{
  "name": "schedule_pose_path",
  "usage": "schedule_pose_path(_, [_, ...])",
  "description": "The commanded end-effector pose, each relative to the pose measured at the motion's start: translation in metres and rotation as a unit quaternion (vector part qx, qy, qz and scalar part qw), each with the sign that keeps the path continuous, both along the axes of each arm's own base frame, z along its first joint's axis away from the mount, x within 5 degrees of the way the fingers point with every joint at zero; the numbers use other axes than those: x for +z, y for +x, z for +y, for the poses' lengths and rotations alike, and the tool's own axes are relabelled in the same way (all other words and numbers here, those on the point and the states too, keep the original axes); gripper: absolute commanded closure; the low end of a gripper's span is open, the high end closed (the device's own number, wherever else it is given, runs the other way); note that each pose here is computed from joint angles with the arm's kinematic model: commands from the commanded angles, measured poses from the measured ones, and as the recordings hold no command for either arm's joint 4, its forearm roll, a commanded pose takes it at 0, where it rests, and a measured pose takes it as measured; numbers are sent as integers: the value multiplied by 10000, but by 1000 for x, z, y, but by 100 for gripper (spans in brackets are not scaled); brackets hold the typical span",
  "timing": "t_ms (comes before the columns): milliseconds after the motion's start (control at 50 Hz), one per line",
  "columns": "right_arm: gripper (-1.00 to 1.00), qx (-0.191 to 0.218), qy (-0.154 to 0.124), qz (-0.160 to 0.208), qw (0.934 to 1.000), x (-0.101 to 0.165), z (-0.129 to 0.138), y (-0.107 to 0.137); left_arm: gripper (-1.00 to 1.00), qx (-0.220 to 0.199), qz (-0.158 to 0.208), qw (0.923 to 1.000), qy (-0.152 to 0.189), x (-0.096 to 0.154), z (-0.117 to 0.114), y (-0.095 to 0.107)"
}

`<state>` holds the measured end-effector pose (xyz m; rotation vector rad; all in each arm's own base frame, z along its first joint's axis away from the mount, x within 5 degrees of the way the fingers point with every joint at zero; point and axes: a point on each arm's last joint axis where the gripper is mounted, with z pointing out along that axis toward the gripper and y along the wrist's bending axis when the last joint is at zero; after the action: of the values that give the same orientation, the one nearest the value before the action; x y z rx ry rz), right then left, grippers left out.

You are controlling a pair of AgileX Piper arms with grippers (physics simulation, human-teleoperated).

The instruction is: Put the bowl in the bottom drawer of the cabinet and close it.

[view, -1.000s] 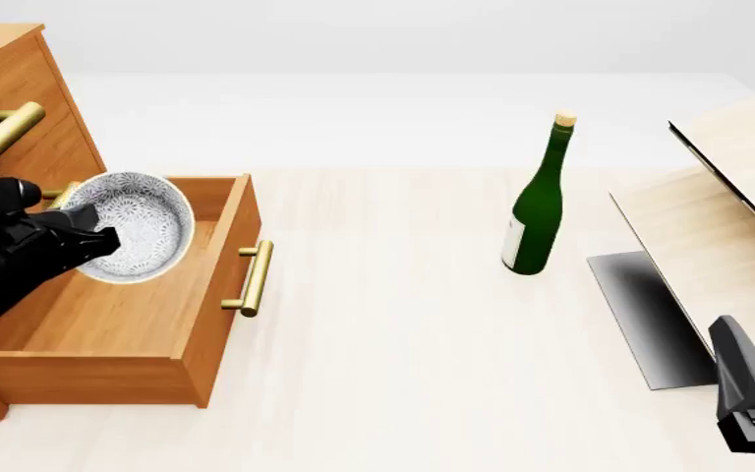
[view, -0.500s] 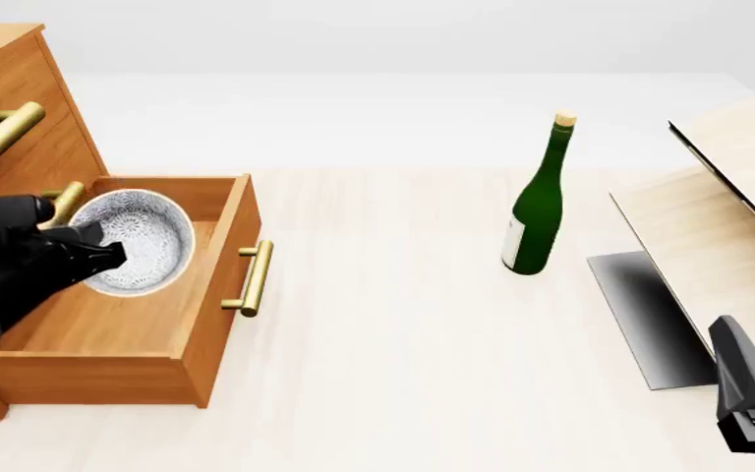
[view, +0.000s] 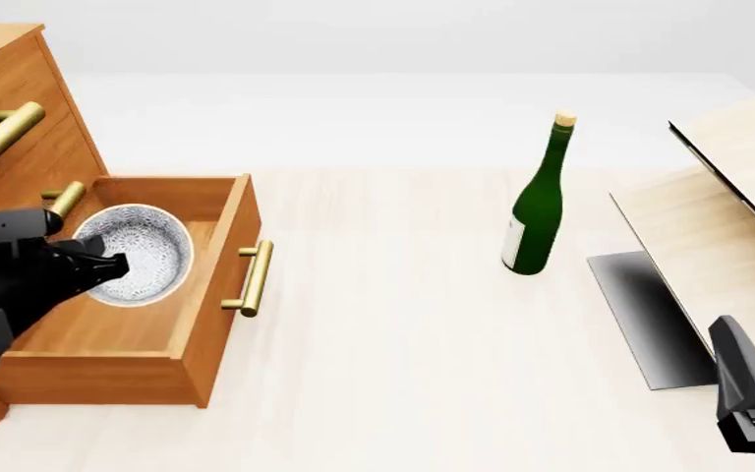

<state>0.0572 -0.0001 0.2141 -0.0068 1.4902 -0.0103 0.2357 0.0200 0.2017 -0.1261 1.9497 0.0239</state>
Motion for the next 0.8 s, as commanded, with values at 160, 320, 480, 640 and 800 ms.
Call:
schedule_pose_path(160, [-100, 1, 0, 0, 10000, 0, 0, 0, 100, 56, 123, 9999, 6, -13, 3, 6])
schedule_pose_path(320, [-100, 0, -1, 0, 10000, 0, 0, 0, 100, 80, 177, 9998, 25, -19, 5, 7])
schedule_pose_path(480, [-100, 0, 1, 0, 10000, 0, 0, 0, 100, 131, 219, 9997, 39, -23, 8, 8])
schedule_pose_path(640, [-100, 0, -1, -1, 10000, 0, 0, 0, 100, 179, 254, 9995, 43, -26, 11, 9])
schedule_pose_path(800, [-100, 0, 0, 0, 10000, 0, 0, 0, 100, 228, 308, 9993, 39, -30, 13, 9])
